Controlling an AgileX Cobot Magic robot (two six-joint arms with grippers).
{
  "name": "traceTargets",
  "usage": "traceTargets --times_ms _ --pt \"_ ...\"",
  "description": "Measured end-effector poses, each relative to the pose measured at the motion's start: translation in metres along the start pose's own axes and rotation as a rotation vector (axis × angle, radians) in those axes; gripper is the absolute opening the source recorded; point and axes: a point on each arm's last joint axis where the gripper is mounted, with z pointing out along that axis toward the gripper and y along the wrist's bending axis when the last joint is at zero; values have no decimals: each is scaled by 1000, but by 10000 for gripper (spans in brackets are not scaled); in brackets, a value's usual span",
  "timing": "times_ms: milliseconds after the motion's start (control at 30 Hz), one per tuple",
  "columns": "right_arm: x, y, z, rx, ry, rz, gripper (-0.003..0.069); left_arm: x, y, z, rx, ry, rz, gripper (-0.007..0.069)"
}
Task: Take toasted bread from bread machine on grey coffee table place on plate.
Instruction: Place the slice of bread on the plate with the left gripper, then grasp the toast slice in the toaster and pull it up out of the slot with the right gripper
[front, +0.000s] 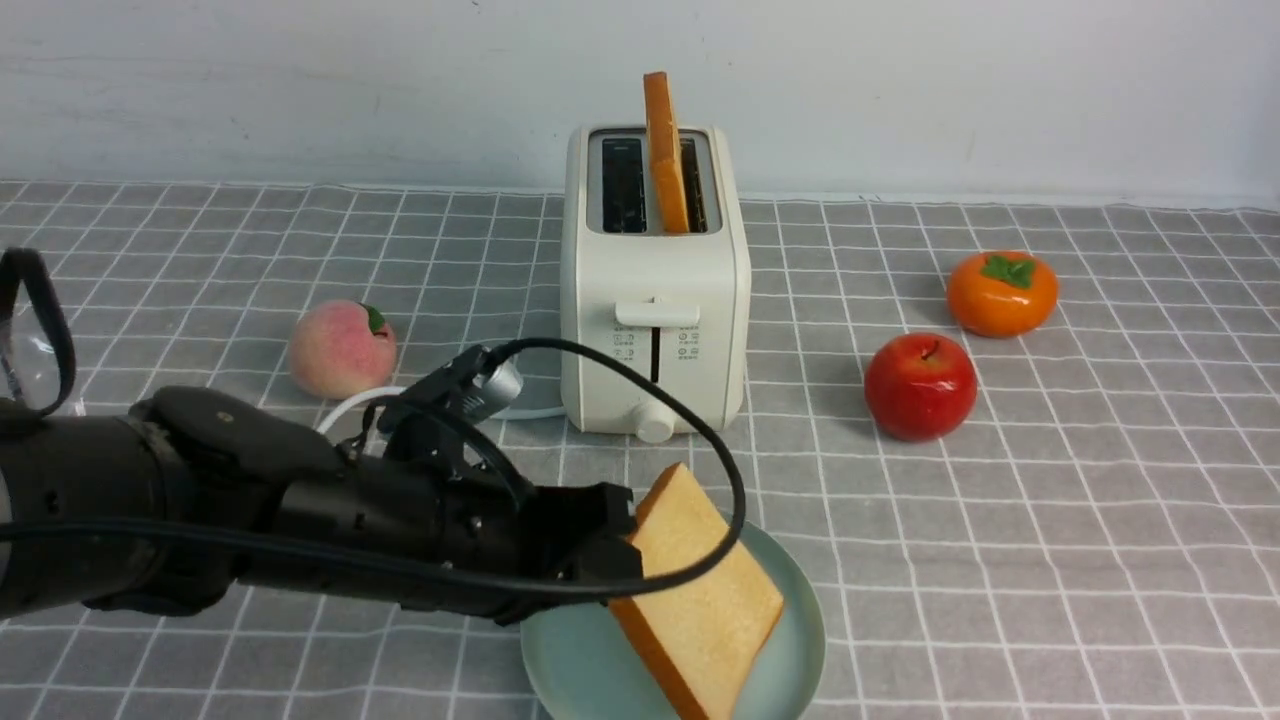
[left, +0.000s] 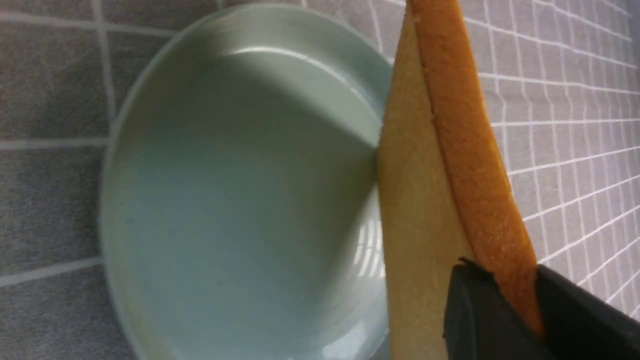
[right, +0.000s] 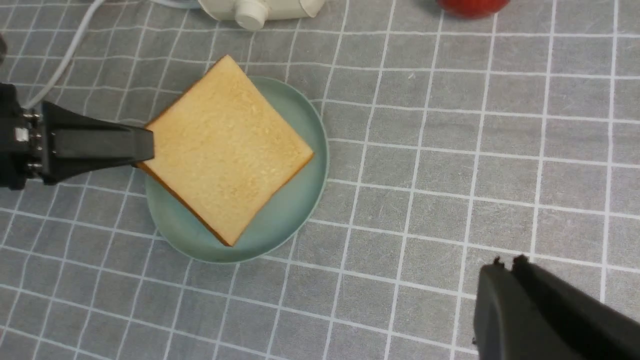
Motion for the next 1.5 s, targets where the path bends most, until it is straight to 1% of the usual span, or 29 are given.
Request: traceTargets --times_ms 100,167,200,300,433,500,533,633,667,700,733,767,800,867,900,933,967,1067,1133,1167,1233,1267,1300,1333,1467,1500 --pt "0 1 0 -8 -2 5 34 2 4 3 -30 27 57 188" --pt "0 1 0 -11 -3 6 35 3 6 3 -48 42 108 262" --pt "0 1 0 -12 -3 7 35 4 7 3 -55 48 126 285" --pt "-2 3 -1 -22 -19 12 36 6 7 -3 -88 77 227 374" --pt "-13 6 -5 -40 -49 13 41 8 6 -17 -139 95 281 382" --pt "-28 8 -8 -50 -71 11 48 10 4 -31 -197 95 295 363" --pt "-29 8 -8 -51 -72 11 49 10 4 -33 -202 96 311 360" --pt "-55 11 -4 -106 -85 41 78 13 3 -59 -305 81 304 307" --pt "-66 12 1 -144 -86 53 95 14 2 -72 -342 65 300 270" --pt "-72 13 5 -162 -83 55 104 15 2 -79 -377 55 306 244" --pt "-74 13 6 -167 -83 54 108 15 2 -81 -376 53 294 237" --pt "-85 15 14 -199 -74 43 123 17 2 -95 -429 27 299 181" --pt "-92 18 21 -221 -65 34 133 18 1 -105 -456 3 298 126" --pt "-103 25 32 -251 -52 5 144 20 0 -120 -485 -38 302 64" --pt "-113 33 45 -277 -44 -19 157 23 -4 -138 -497 -97 310 -5" --pt "-123 39 57 -286 -44 -32 169 26 -6 -150 -493 -139 309 -14" --pt "-123 40 61 -286 -38 -34 172 26 -7 -152 -491 -148 310 -14" --pt "-151 65 101 -298 -64 -69 253 41 -17 -193 -429 -293 325 -14" --pt "-160 71 119 -286 -75 -87 291 47 -19 -206 -406 -334 322 -14" --pt "-171 80 136 -281 -98 -126 346 58 -21 -223 -374 -388 316 -14" --pt "-181 87 154 -271 -112 -154 407 67 -21 -237 -348 -429 309 -14" --pt "-183 88 159 -269 -115 -159 414 69 -21 -240 -342 -438 308 -14" --pt "-192 93 180 -266 -136 -169 476 78 -20 -251 -320 -473 308 -14" --pt "-196 95 192 -265 -149 -171 503 83 -19 -256 -315 -482 307 -14" --pt "-206 97 236 -251 -205 -162 562 96 -15 -272 -314 -526 316 -14" --pt "-207 95 255 -237 -220 -155 575 100 -13 -276 -321 -532 317 -14"
